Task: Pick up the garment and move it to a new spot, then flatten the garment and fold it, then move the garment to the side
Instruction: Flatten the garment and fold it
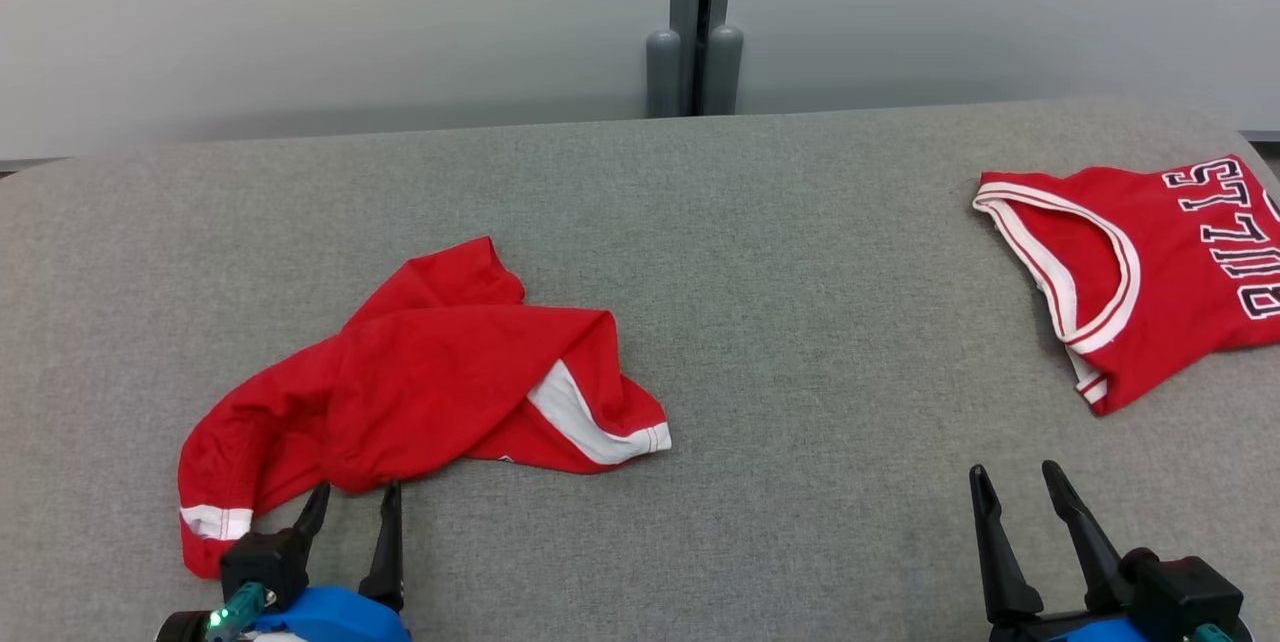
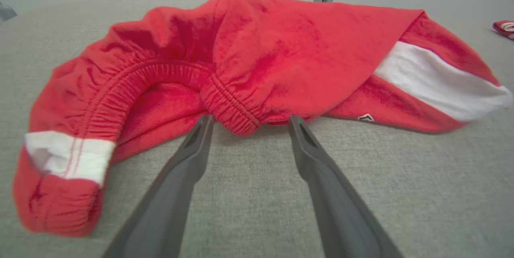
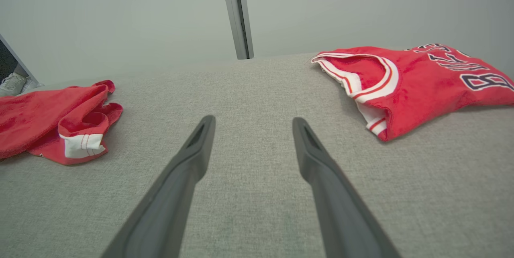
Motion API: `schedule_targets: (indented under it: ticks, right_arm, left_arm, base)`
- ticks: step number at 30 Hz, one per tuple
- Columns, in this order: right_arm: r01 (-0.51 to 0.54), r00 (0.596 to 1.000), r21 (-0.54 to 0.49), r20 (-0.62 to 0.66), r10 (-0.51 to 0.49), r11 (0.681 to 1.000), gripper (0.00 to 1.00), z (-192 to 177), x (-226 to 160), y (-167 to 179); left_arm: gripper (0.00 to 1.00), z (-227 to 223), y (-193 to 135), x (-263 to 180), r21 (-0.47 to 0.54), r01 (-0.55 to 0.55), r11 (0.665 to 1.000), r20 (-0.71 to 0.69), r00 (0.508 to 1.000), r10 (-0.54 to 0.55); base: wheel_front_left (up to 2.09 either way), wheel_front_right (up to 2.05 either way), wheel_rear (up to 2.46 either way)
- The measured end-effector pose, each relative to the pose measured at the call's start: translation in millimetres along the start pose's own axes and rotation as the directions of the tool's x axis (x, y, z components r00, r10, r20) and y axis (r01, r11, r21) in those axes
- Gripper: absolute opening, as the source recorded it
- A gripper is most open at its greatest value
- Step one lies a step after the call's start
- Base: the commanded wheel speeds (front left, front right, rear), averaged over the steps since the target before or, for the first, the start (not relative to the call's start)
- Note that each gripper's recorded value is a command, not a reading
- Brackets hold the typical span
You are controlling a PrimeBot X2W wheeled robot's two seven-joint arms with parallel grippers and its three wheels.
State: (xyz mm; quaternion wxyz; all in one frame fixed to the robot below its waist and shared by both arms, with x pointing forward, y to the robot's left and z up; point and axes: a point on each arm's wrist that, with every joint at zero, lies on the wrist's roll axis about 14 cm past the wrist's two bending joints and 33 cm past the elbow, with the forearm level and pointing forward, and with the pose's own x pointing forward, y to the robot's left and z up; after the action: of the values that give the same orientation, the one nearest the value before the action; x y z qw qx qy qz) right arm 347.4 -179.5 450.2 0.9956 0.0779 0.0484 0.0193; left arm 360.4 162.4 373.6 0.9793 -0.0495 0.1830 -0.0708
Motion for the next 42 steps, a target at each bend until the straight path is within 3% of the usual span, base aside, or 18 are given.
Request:
schedule_targets:
  ticks: [15,16,17,18,28,34,42]
  right_arm:
    - [0.016,1.000,-0.008,-0.006,-0.017,1.000,1.00,-1.9,2.9,-5.6]
    - [0.015,1.000,-0.007,-0.006,-0.015,1.000,1.00,-2.2,3.0,-5.1]
    - [0.014,1.000,-0.007,-0.006,-0.014,1.000,1.00,-2.2,3.0,-4.9]
    - [0.013,1.000,-0.007,-0.006,-0.013,1.000,1.00,-2.2,3.0,-4.4]
    - [-0.001,1.000,0.001,0.004,0.001,1.000,1.00,0.2,-1.6,0.0]
    - [-0.046,0.999,0.009,-0.005,0.046,0.999,1.00,-3.0,0.6,13.4]
    - [-0.104,0.994,0.017,-0.011,0.104,0.994,1.00,-4.6,9.4,31.7]
  left_arm:
    - [1.00,13.7,-4.6,31.8,-0.027,0.021,0.999,0.000,1.000,-0.021]
    - [0.91,15.1,-6.4,33.3,-0.031,0.025,0.999,0.002,1.000,-0.025]
    - [0.38,15.8,-9.9,34.1,-0.032,0.033,0.999,0.003,0.999,-0.033]
    - [0.00,16.1,-14.2,34.4,-0.028,0.046,0.999,0.003,0.999,-0.046]
    - [0.00,79.3,-33.2,18.3,-0.042,0.128,0.991,0.218,0.969,-0.116]
    - [0.00,90.0,-35.6,-19.2,-0.028,0.154,0.988,0.291,0.946,-0.140]
    - [0.00,84.0,-30.9,-69.4,-0.107,0.121,0.987,0.290,0.953,-0.085]
  base:
    - [0.00,0.00,0.00]
    - [0.00,0.00,0.00]
    - [0.00,0.00,0.00]
    - [0.00,0.00,0.00]
    - [0.00,0.00,0.00]
    - [0.00,0.00,0.00]
    - [0.00,0.00,0.00]
